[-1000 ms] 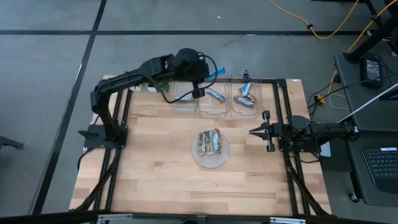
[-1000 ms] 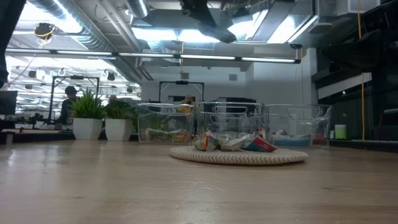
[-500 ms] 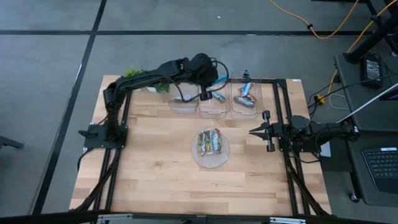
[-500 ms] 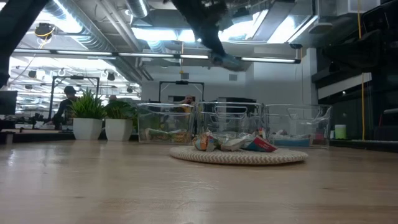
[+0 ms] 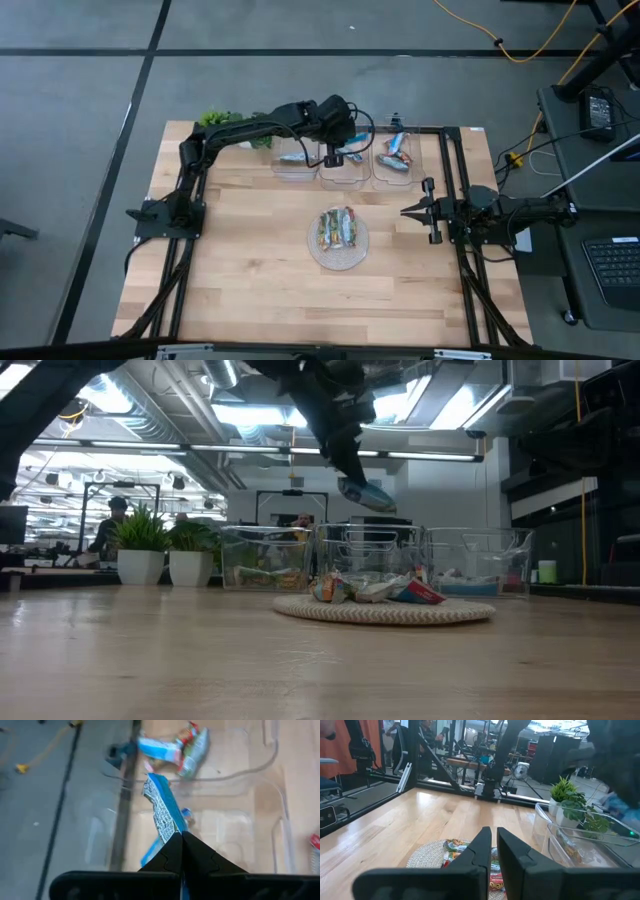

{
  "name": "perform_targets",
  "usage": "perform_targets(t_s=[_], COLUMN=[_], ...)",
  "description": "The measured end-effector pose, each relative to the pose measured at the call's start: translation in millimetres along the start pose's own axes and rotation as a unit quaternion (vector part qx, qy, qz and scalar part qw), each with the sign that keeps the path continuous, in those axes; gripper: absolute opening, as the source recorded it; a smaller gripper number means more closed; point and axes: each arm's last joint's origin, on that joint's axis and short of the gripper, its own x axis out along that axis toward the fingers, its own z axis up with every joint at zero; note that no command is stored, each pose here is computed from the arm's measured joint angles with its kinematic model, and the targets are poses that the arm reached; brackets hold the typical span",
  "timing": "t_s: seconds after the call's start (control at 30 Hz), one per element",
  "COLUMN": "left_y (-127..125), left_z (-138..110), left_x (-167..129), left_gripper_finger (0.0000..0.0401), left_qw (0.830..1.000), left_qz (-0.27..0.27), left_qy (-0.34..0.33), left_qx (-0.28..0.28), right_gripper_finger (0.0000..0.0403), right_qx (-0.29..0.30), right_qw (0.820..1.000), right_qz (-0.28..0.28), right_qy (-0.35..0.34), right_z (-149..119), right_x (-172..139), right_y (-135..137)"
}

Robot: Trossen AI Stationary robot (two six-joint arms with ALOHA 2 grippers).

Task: Pick and place Granola Bars by type
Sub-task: Put the blue granola bar into the middle transparent bin

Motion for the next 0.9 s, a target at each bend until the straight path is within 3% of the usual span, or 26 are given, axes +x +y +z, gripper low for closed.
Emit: perform_targets(t_s=[0.27,0.9], left_y=[-1.8,-20.9], left_z=[-6.5,-51.2], left_x=[14.0,59.4], left_gripper_finger=[0.0002,0.0001], left_qw=[1.0,0.998], left_qz=[-0.011,-0.032], left_qy=[0.011,0.045], left_qx=[0.01,0.038], right_gripper_finger=[0.0034,0.0034], right_qx=[0.0,0.0], right_qw=[1.0,1.0], right_qz=[0.0,0.0], right_qy=[0.0,0.0], right_z=[0.0,-0.1], right_x=[0.0,0.0], right_y=[0.0,0.0])
